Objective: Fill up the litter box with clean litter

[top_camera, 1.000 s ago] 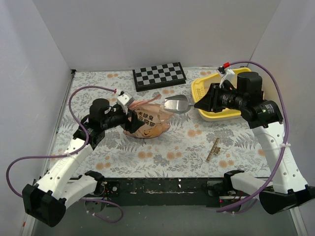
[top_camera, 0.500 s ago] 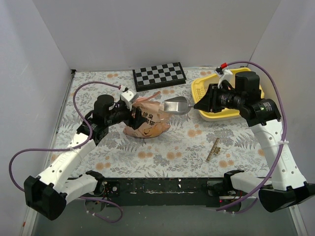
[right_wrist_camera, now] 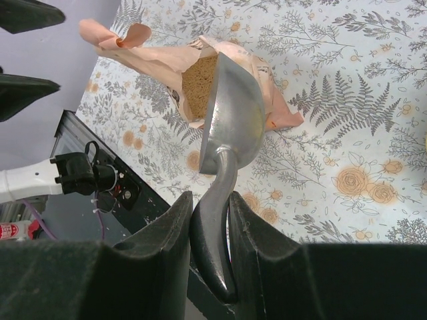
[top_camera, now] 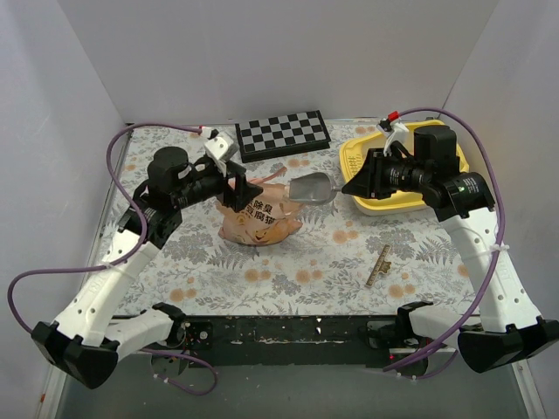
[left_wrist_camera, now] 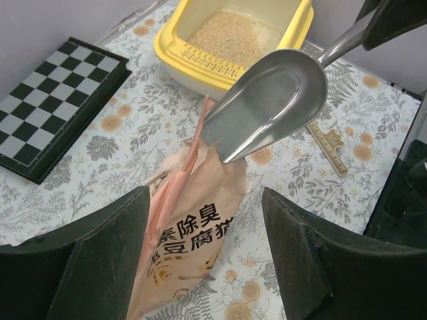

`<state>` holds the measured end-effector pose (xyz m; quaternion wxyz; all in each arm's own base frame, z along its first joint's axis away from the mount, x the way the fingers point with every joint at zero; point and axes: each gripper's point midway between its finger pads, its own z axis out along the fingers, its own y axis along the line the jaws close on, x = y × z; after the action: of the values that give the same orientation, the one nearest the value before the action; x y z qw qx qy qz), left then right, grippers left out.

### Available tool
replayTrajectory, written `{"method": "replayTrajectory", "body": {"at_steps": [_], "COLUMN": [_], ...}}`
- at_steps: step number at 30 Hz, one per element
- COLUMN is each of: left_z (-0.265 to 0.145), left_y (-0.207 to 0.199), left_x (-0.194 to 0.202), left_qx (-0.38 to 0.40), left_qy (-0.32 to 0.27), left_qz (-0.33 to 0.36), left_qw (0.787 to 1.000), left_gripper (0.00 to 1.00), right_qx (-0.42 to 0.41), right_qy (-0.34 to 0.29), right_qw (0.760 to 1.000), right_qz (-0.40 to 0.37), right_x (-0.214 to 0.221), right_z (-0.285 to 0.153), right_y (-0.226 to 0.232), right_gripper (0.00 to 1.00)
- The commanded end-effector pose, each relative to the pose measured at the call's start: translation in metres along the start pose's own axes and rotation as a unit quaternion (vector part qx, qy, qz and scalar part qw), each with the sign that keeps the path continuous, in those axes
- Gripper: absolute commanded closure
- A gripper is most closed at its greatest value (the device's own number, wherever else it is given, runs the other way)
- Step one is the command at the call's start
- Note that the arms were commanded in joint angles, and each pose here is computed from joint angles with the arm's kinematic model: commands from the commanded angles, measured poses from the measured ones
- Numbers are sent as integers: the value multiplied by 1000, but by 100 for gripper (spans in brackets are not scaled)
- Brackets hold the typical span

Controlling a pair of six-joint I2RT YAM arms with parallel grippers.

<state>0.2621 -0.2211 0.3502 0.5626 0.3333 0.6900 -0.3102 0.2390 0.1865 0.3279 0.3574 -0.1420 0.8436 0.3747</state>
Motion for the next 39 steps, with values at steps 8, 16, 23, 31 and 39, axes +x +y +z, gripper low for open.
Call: {"method": "replayTrajectory", "body": {"at_steps": [8,16,23,31,39], "left_z": [36,45,46,40,27], "left_y": [23,16,25,21,9], "left_x": [67,124,147,154,149], "left_qx": [-11,14,-15,-30,-31], "left_qy": [57,106,131,140,128], "left_qz": [1,-24,-22,-12,-4], "left_qw": [998,994,991,990,991], "left_gripper": [30,30,50,100,100], "right_qx": [-30,-28,-32,-12,-14], "right_qy": [-34,-20,-6,12,88], "right_qw": [998,999,999,998,986], "right_qz": [-34,-31,-36,-62,-139], "right_x": [-22,-17,-18,-17,5], "right_z": [-4,2,7,9,23], "right_y": [15,10,11,9,34], "right_gripper": [99,99,99,99,99]}}
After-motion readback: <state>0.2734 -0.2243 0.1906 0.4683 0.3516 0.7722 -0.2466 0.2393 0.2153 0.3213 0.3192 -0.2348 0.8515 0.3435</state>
